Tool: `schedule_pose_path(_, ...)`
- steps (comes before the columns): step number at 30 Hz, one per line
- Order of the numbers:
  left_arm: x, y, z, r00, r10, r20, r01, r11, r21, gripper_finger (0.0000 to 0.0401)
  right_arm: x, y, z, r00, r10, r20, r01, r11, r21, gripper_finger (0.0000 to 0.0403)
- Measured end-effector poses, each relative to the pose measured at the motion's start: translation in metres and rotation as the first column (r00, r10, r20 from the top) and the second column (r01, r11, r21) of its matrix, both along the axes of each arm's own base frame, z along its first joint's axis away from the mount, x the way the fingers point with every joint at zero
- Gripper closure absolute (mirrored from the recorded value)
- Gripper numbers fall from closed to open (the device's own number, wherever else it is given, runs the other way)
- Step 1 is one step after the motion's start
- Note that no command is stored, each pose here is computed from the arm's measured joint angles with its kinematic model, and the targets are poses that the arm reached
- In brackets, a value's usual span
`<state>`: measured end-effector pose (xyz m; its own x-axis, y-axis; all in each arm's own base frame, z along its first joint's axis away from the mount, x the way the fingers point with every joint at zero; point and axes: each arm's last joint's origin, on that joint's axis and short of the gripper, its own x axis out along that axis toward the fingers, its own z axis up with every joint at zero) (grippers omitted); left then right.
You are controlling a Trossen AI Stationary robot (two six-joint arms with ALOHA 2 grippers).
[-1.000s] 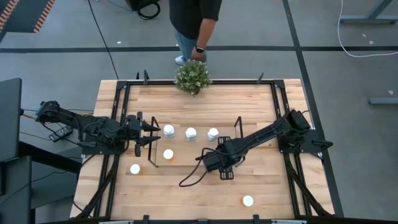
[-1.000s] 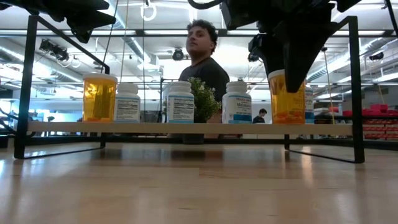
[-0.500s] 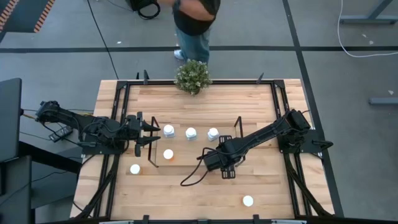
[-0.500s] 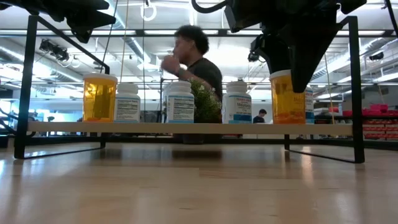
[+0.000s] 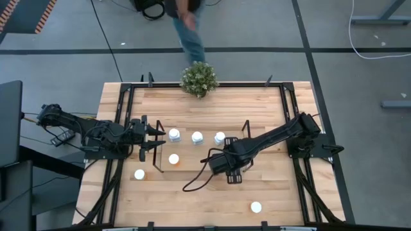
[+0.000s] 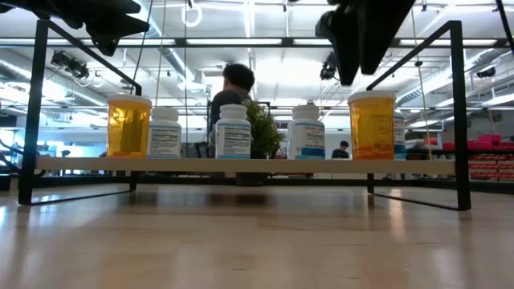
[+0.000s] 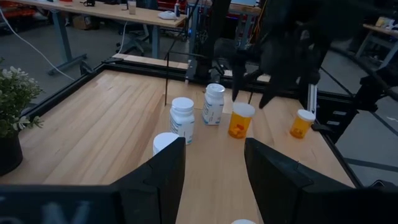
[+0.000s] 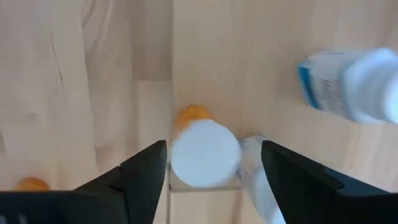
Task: Pick and place medicine bottles onto shelf by color
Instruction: Adjust the white pill bottle on the shelf
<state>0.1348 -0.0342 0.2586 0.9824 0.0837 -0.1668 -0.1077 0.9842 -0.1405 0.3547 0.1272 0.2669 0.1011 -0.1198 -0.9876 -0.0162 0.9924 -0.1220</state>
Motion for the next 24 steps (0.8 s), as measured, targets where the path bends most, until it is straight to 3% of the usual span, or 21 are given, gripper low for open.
schedule_pose_path(9, 0.0, 0.0, 0.0, 1.0, 0.0, -0.001, 0.0, 1.0, 0.0, 0.0229, -0.005, -0.018, 0.032, 1.0, -0.01, -0.027, 0.006, 0.989, -0.149, 0.0116)
schedule_pose_path(18, 0.0, 0.0, -0.001, 1.0, 0.001, -0.013, -0.001, 1.0, -0.003, 0.0229, -0.009, -0.046, -0.005, 0.978, -0.062, -0.198, 0.029, 0.985, -0.169, 0.0111)
schedule_pose_path(24, 0.0, 0.0, -0.001, 1.0, 0.001, -0.013, -0.001, 1.0, -0.003, 0.0229, -0.01, -0.049, -0.011, 0.972, -0.063, -0.227, 0.028, 0.988, -0.153, 0.0111)
